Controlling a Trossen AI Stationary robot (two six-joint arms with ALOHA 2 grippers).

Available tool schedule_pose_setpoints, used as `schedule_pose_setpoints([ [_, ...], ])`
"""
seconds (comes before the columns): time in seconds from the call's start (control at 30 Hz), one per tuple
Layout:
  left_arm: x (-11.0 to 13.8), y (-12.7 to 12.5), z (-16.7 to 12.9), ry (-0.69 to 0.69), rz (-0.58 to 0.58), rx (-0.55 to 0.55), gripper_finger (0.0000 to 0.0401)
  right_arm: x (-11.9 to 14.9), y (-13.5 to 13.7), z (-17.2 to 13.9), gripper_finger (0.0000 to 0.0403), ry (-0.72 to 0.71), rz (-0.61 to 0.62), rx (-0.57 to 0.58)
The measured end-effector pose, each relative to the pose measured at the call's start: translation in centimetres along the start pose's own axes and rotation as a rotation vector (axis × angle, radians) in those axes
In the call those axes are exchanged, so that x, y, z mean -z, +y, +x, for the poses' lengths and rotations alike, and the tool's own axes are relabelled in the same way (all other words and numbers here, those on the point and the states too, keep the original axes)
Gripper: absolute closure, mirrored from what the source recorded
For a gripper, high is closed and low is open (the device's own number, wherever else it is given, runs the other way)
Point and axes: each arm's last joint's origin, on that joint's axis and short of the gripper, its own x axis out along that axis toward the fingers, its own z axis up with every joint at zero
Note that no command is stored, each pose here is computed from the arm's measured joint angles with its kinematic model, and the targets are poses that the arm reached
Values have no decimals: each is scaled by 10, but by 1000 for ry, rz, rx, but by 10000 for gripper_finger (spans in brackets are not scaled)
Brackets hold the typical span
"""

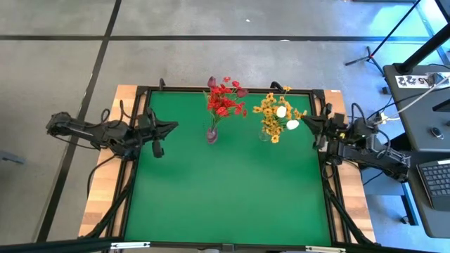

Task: Sort flowers into vase by color
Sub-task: Return to Home Position

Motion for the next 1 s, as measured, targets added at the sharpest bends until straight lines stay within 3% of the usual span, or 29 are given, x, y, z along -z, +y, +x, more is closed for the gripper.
schedule_pose_setpoints([
  [0.13,0,4,-7,-25,-24,23,401,12,0,5,403,-2,-2,-19],
  [0.3,0,7,-12,-43,-32,37,401,6,7,4,403,-99,-14,-254],
  [0.4,1,7,-13,-33,-24,38,401,4,9,3,403,-119,-21,-326],
  [1.0,1,12,-19,-34,-15,25,401,59,16,15,403,-38,-71,-195],
])
